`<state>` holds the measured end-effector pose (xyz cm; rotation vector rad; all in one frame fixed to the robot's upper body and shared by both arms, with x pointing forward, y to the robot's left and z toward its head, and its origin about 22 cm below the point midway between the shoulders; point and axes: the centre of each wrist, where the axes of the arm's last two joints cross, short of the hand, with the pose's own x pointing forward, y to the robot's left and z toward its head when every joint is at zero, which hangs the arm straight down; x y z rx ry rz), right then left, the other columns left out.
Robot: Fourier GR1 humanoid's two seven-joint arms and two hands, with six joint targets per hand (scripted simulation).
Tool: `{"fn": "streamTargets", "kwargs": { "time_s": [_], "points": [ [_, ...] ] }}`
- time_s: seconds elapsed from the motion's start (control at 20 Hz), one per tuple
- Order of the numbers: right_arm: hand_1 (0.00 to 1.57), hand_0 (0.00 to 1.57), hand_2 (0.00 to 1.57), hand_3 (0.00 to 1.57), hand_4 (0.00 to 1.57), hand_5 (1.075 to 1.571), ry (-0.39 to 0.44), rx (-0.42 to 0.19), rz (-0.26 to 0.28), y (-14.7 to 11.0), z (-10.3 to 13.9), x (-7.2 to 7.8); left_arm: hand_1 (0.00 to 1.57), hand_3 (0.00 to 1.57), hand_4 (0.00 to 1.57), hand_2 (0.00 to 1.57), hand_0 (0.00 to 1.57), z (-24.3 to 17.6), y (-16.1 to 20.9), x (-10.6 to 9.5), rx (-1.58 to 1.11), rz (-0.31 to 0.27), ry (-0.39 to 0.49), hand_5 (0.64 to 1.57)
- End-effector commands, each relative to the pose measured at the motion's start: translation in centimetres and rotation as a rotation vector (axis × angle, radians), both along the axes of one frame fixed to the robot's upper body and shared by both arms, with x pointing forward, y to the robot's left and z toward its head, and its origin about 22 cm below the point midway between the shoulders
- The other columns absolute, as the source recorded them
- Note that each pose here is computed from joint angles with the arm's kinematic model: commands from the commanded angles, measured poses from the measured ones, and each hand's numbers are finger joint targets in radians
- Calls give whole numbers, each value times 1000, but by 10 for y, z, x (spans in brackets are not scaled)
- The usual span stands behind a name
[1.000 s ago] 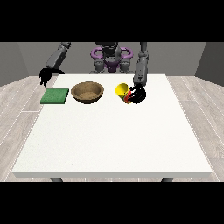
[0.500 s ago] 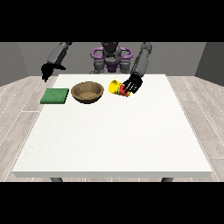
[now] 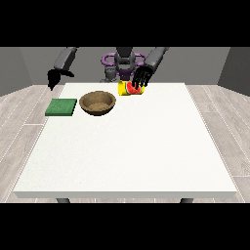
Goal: Pick the cup and pour the ball into the bowl, then pick the bowl and place it on the pad
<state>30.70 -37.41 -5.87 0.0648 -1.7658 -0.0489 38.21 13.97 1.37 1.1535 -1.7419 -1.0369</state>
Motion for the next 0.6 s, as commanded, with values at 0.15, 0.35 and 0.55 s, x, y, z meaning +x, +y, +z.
{"fn": "streamTargets", "kwargs": {
  "time_s": [0.15,0.35,0.55],
  "points": [
    [0,0,266,283,406,1542,91,29,-75,-17,-34,-41,921,1476,902,1571,921,19,-77,-13,213,-99,110,1539],
    [0,0,239,390,404,1540,21,25,-97,-43,-4,-24,225,1444,872,1571,225,48,-102,-12,298,-116,27,1529],
    [0,0,263,320,395,1536,48,10,-125,-49,-28,-54,0,1569,576,1571,0,41,-113,-32,422,-190,-2,1521]
  ]
}}
